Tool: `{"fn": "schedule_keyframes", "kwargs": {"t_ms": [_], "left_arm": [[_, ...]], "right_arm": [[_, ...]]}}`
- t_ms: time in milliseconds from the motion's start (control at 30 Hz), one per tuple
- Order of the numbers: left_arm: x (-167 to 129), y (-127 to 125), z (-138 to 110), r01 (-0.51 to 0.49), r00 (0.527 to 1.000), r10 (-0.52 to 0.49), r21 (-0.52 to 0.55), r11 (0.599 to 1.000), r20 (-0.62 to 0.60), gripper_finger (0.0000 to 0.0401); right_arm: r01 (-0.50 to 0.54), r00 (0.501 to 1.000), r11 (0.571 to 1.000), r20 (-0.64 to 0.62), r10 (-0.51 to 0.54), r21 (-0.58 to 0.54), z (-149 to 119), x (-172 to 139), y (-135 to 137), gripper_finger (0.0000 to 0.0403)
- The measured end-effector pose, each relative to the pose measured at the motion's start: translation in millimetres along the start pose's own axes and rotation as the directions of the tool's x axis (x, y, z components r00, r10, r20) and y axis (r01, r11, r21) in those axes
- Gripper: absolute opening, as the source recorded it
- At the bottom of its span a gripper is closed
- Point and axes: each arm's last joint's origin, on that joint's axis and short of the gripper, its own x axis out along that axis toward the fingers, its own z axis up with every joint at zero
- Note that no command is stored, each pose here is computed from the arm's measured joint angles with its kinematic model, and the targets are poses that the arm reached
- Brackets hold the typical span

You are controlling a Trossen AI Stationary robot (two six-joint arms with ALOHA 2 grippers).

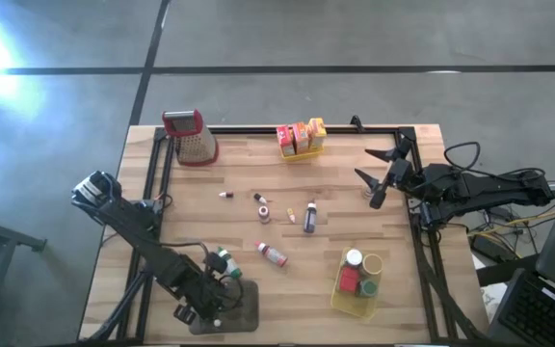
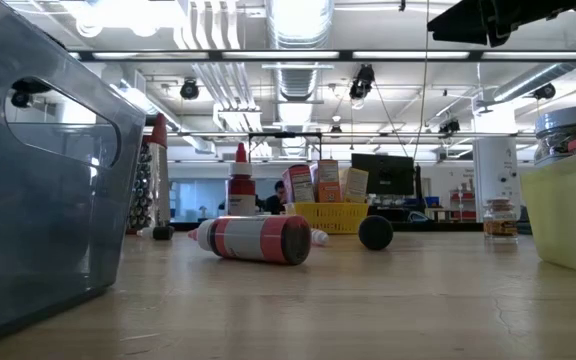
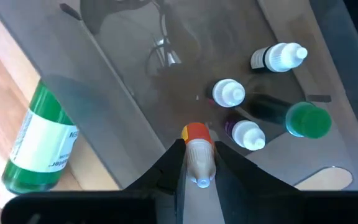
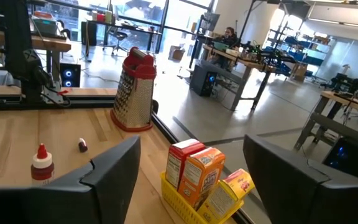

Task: Pick & Place Kitchen Items
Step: Put the top orange food coloring bottle into the black bin

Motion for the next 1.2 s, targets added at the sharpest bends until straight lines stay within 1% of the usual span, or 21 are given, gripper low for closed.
{"fn": "schedule_keyframes", "kwargs": {"t_ms": [167, 533, 800, 967, 1200], "left_arm": [[3.1, 0.3, -0.9, 0.002, 1.000, -0.002, 0.001, 1.000, 0.010, 0.0067], [9.4, 1.9, -8.1, 0.006, 1.000, -0.006, 0.002, 1.000, -0.023, 0.0067], [9.9, 1.9, -8.1, 0.007, 1.000, -0.008, -0.006, 1.000, -0.019, 0.0067], [10.6, 2.0, -8.7, 0.010, 1.000, -0.010, -0.029, 1.000, -0.021, 0.0067], [11.0, 2.1, -8.9, 0.010, 1.000, -0.011, -0.032, 0.999, -0.020, 0.0067]], "right_arm": [[0.000, 1.000, 1.000, 0.000, 0.000, 0.000, 0.0, -0.1, 0.0, 0.0299], [0.000, 1.000, 1.000, 0.000, 0.000, 0.000, 0.0, 0.0, 0.0, 0.0335], [0.000, 1.000, 1.000, 0.000, 0.000, 0.000, -0.1, 0.0, 0.0, 0.0358], [0.000, 1.000, 1.000, 0.000, 0.000, -0.001, -0.1, 0.1, 0.1, 0.0359], [0.000, 1.000, 1.000, -0.001, 0.000, 0.000, -0.1, 0.1, 0.1, 0.0340]]}}
